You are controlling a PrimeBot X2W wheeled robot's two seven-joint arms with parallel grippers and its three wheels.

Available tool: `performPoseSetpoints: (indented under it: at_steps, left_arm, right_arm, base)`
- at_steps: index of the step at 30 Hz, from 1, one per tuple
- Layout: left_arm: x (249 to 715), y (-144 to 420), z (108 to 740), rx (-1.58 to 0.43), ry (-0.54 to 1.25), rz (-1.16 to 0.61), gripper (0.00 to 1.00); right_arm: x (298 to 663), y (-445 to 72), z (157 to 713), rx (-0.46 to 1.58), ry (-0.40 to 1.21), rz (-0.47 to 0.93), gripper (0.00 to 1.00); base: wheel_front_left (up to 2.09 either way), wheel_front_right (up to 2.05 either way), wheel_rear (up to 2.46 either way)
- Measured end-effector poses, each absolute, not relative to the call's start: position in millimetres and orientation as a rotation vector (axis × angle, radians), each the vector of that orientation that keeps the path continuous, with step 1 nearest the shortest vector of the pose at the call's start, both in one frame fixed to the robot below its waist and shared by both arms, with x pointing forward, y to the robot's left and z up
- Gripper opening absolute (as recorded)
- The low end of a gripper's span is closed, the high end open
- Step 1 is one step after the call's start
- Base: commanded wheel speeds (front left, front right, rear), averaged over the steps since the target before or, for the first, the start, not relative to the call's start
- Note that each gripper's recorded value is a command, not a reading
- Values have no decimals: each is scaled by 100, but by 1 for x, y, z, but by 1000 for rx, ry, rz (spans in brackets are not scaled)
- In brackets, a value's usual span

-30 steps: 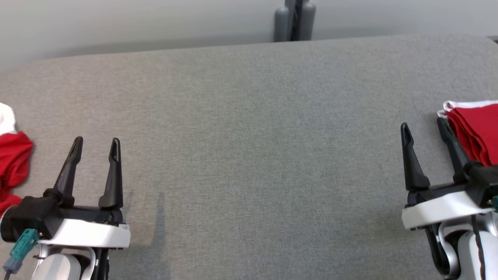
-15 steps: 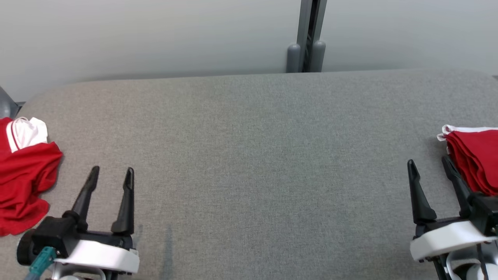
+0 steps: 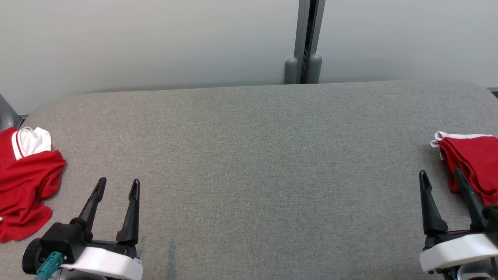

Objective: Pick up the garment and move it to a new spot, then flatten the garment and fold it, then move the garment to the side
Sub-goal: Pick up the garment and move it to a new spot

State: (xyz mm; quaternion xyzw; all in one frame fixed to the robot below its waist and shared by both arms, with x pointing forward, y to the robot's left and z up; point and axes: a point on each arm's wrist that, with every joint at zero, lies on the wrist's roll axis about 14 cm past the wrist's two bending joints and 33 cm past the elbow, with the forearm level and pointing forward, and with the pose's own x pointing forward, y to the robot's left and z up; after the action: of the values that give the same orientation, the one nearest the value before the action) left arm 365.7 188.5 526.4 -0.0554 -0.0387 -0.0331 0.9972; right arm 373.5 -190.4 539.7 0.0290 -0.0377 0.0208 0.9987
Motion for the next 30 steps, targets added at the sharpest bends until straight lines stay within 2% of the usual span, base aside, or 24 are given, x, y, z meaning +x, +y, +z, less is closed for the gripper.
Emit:
performPoseSetpoints:
  at_steps: [25,30]
  left_arm:
    - [367,192,522,-112,-63,-56,100]
    - [368,207,533,-109,-105,-19,100]
  right_arm:
    - [374,-189,536,80,-66,44,100]
    - [383,-175,537,71,-67,87,100]
  base:
    - [0,0,0]
    - [0,0,0]
